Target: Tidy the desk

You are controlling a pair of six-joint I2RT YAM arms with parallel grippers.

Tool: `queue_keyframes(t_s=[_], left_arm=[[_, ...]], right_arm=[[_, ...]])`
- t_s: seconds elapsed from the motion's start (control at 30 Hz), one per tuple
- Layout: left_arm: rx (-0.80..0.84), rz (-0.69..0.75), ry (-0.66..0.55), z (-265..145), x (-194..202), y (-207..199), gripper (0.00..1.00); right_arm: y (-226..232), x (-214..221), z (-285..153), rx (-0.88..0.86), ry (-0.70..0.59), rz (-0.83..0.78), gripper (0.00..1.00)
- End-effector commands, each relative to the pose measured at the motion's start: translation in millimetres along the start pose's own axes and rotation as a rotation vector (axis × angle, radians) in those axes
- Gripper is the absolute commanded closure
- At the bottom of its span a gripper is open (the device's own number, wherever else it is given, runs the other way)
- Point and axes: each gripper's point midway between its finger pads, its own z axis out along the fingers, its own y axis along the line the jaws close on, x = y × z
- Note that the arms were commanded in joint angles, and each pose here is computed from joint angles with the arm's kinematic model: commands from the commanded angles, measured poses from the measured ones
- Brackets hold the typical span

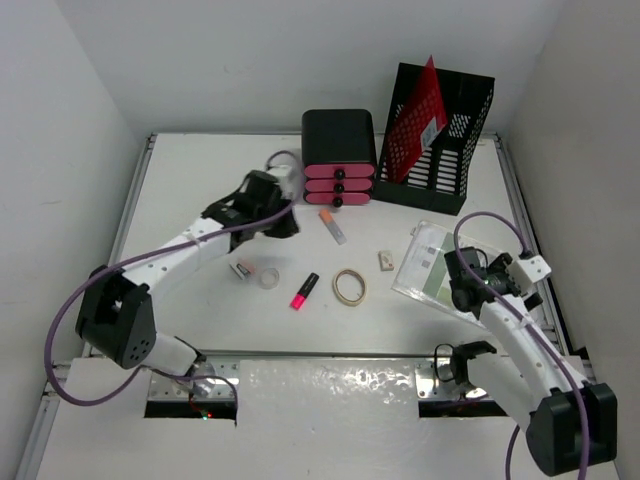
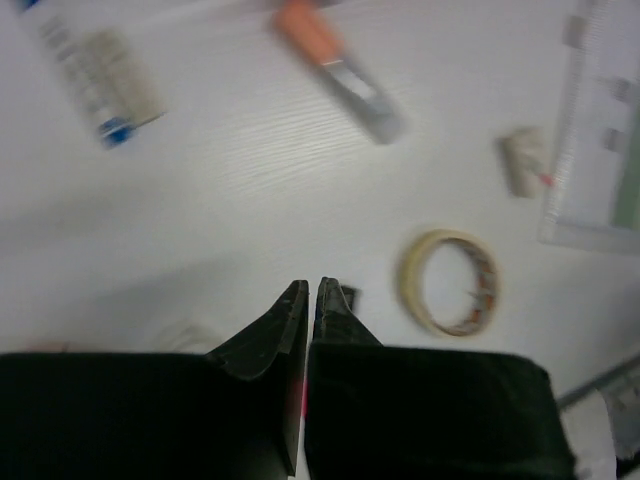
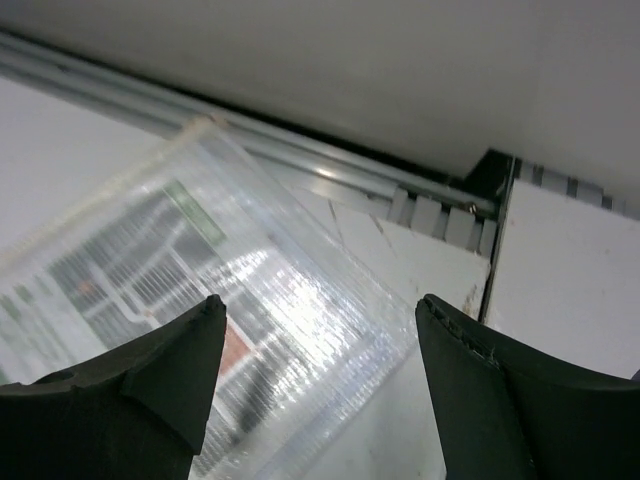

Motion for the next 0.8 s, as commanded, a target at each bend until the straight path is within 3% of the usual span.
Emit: queue_keyframes(t_s=[0.0, 0.07, 0.17, 0.2, 0.33, 0.53, 0.63, 0.77], left_arm=[[0.195, 0.243, -0.098, -9.3, -24.2, -95.0, 1.0], [0.251, 0.293, -0.118, -7.4, -29.8, -126.4, 1.0], [0.334, 0.384, -0.043, 11.6, -10.6, -165.6, 1.0], [0.326, 0.404, 0.005, 28.0, 1.1, -167.4, 1.0], [0.332, 0.472, -0.007, 42.7, -6.9, -203.5, 1.0], [0.366, 0.448, -0.105, 61.2, -17.0, -235.4, 1.0], [0.389, 0.443, -0.104, 68.8, -11.3, -245.8, 1.0], [0.429, 0.447, -0.074, 70.5, 4.5, -258.2, 1.0]], right_arm=[[-5.9, 39.6, 2.6, 0.006, 0.116, 0.009, 0.25], [6.3, 54.8, 3.1, -0.036, 0.167, 0.032, 0.25], [1.7, 66.4, 6.9, -0.014, 0.19, 0.005, 0.23], [-1.3, 67.1, 8.8, 0.003, 0.192, -0.001, 0.22], [-6.7, 76.3, 14.2, 0.034, 0.22, -0.017, 0.21], [-12.0, 94.5, 17.6, 0.049, 0.287, -0.001, 0.2], [-13.6, 94.0, 17.8, 0.052, 0.302, -0.011, 0.19], [-12.7, 111.7, 14.1, 0.046, 0.42, 0.009, 0.18]])
